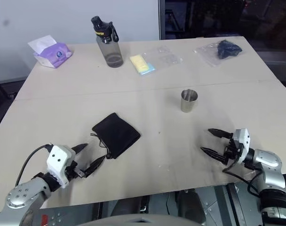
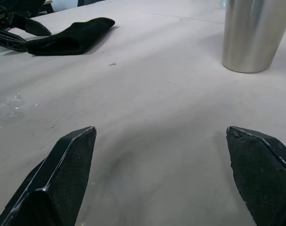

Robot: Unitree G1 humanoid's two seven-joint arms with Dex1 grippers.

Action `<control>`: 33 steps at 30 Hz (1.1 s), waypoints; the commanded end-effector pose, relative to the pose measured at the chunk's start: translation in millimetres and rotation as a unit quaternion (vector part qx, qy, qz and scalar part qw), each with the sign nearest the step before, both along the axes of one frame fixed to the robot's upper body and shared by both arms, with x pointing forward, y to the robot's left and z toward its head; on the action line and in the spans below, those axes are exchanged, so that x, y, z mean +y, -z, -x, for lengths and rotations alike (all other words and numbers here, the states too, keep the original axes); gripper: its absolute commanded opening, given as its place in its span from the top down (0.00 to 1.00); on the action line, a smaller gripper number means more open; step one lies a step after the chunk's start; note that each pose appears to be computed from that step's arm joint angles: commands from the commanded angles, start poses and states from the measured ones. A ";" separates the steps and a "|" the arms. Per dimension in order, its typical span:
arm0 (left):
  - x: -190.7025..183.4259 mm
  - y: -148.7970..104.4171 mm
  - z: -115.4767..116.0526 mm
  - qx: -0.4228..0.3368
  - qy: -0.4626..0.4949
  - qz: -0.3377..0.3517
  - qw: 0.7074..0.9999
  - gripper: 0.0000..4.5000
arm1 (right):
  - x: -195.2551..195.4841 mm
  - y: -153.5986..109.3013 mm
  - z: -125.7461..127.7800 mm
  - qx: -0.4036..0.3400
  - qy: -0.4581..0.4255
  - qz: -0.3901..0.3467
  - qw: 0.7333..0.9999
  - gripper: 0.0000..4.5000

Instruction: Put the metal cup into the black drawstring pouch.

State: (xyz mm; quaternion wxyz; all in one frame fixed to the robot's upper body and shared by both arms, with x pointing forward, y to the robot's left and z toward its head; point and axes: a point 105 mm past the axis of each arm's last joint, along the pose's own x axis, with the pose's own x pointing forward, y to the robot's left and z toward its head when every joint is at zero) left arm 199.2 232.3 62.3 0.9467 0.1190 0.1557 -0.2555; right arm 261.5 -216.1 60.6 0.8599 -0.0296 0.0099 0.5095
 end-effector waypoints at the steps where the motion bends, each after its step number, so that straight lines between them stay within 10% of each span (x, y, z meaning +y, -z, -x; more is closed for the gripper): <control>1: -20.1 -9.5 8.9 0.005 0.065 0.006 0.998 0.01 | 8.9 -7.2 5.6 -0.017 -0.029 -0.001 0.999 0.00; 18: -102.5 -38.6 -35.3 -0.084 0.088 -0.010 0.993 0.01 | 57.4 -15.6 37.3 -0.018 -0.096 -0.034 0.995 0.00; 33: -95.9 -25.0 -52.1 -0.114 0.048 -0.088 0.988 0.01 | 56.8 -14.7 37.8 -0.022 -0.077 -0.034 0.996 0.00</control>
